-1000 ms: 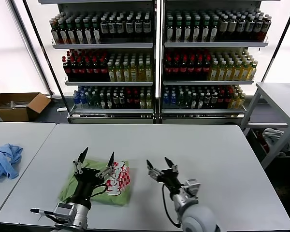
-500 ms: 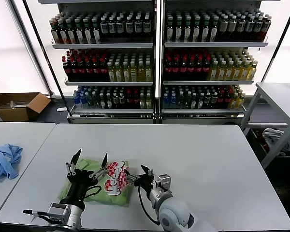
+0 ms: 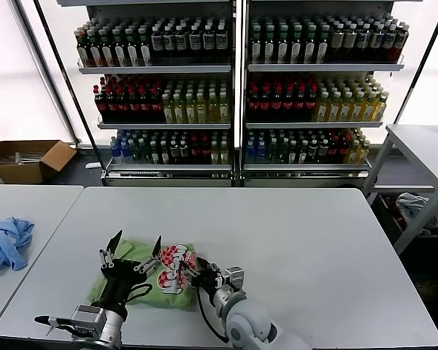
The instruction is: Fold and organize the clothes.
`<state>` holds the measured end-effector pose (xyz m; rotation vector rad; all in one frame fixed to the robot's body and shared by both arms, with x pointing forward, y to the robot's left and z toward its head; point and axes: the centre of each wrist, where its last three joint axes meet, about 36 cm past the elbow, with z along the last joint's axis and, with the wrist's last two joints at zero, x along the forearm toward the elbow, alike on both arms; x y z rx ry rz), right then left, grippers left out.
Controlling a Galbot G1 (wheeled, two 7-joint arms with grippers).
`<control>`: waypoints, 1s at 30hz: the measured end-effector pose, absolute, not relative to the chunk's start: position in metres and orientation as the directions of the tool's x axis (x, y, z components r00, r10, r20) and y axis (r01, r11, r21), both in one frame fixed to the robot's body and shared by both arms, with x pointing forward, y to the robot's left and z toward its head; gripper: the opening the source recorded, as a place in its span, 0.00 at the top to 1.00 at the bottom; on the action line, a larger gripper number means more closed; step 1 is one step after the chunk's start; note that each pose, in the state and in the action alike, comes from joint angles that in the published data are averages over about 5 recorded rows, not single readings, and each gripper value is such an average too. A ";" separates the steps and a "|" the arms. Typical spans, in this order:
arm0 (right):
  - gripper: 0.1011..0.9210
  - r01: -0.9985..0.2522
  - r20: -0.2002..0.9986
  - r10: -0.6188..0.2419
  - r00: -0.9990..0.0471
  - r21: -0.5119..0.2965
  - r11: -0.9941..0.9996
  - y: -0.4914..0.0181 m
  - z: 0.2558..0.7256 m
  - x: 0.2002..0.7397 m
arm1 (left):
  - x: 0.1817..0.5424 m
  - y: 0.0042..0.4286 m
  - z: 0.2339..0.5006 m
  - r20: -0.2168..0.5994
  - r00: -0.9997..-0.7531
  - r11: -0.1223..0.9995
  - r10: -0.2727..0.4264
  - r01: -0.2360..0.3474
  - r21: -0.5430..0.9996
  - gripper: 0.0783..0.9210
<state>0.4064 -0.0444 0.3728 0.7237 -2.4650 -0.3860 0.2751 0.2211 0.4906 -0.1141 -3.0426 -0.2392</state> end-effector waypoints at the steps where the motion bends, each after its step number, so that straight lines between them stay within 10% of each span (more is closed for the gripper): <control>1: 0.48 -0.412 0.414 -0.567 -0.712 0.409 0.815 -0.042 0.372 0.407 | 0.275 0.221 0.491 0.095 -0.993 0.985 0.067 0.081 0.154 0.12; 16: 0.96 -0.372 0.405 -0.529 -0.746 0.405 0.835 -0.041 0.369 0.409 | 0.273 0.218 0.490 0.131 -0.989 0.985 0.063 0.083 0.154 0.12; 30: 0.97 -0.308 0.356 -0.425 -0.832 0.340 0.888 -0.117 0.395 0.409 | 0.270 0.216 0.490 0.143 -0.988 0.987 0.053 0.074 0.144 0.12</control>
